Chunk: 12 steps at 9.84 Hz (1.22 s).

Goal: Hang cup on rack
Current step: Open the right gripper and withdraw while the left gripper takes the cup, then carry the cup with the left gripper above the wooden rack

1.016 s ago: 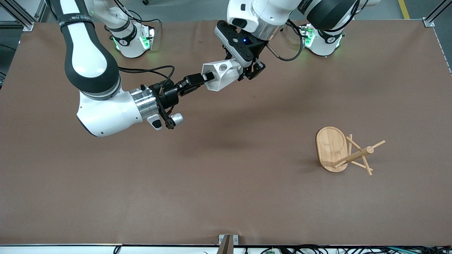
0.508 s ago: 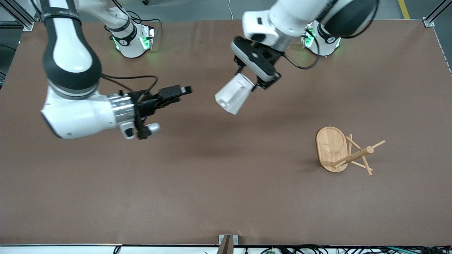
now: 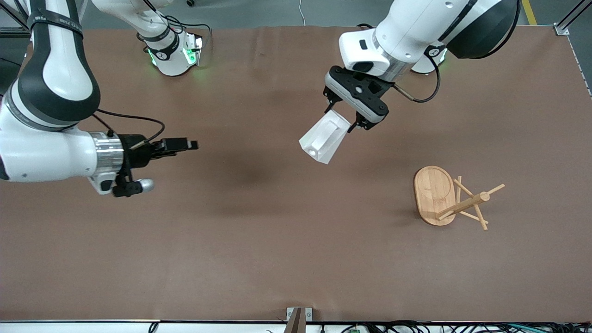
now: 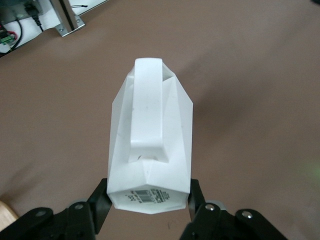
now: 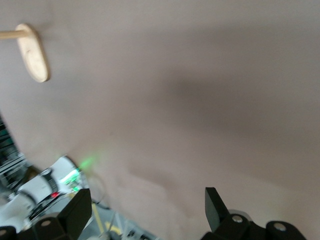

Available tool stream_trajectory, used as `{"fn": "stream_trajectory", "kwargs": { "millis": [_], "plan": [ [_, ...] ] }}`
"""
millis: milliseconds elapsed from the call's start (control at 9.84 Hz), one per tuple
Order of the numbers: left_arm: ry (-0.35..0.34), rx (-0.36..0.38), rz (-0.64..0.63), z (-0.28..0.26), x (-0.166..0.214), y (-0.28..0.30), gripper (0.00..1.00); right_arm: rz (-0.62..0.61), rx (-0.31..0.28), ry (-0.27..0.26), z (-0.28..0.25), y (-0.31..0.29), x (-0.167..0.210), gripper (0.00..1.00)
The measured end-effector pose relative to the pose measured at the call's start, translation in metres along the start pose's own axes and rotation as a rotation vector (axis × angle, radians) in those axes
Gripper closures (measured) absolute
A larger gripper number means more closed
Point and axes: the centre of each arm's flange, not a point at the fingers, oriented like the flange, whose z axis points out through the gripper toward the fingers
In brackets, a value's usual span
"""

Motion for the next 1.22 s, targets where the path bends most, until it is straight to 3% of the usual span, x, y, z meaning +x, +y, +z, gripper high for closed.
{"fn": "stream_trajectory", "kwargs": {
  "millis": [508,813,1219],
  "plan": [
    [-0.019,0.010,-0.237,0.010,-0.002,-0.039,0.34,0.016,-0.198,0.125,-0.038,0.024,-0.005,0.00],
    [-0.046,0.026,-0.385,0.008,-0.009,-0.069,0.34,0.018,-0.226,0.145,-0.044,0.027,-0.006,0.00],
    [-0.058,0.085,-0.529,0.008,-0.016,-0.096,0.34,0.024,-0.335,0.196,-0.056,0.039,-0.003,0.00]
  ]
}}
